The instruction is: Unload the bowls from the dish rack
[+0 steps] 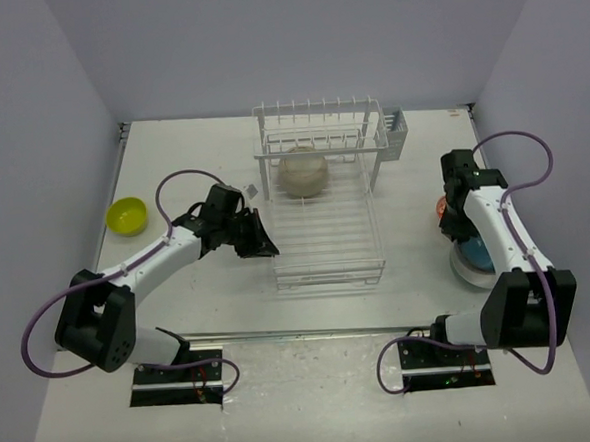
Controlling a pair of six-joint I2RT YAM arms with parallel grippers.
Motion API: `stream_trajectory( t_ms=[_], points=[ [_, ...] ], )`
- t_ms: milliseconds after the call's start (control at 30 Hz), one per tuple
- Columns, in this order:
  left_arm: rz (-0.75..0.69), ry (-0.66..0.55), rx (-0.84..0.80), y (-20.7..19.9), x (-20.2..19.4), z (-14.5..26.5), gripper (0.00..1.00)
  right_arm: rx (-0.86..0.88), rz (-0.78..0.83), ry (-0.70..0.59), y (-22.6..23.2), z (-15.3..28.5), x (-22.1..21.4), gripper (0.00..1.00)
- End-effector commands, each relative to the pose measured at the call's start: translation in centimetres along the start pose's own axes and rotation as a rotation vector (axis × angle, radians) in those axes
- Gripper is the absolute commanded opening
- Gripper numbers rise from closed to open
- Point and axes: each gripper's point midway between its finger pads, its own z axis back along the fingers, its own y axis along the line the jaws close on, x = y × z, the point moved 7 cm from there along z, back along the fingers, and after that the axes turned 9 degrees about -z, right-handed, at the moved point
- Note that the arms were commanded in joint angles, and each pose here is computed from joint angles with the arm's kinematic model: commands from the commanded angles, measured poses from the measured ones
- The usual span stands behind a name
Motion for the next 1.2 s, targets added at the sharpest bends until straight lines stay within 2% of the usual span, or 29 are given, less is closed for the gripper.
stream_trajectory(
  t_ms=[0, 433, 1033, 1167],
  points=[
    [-0.033, 0.054, 0.175, 4.3, -1.8, -0.9, 0.00, -0.011, 0.025, -0.009, 0.0, -0.4, 0.6, 0.00],
    [-0.019, 0.055, 0.152, 4.4, -1.4, -1.6, 0.00, -0.103, -0.003, 0.156, -0.4, -4.7, 0.7, 0.00],
    [0.017, 0.047, 0.151, 4.6, -1.7, -1.8, 0.00, -0.135, 0.035, 0.264, 0.4, -7.6, -0.2, 0.00],
    [0.018, 0.044, 0.152, 4.7, -1.6, -1.8, 0.00, -0.138, 0.035, 0.267, 0.4, -7.7, -0.2, 0.11]
  ],
)
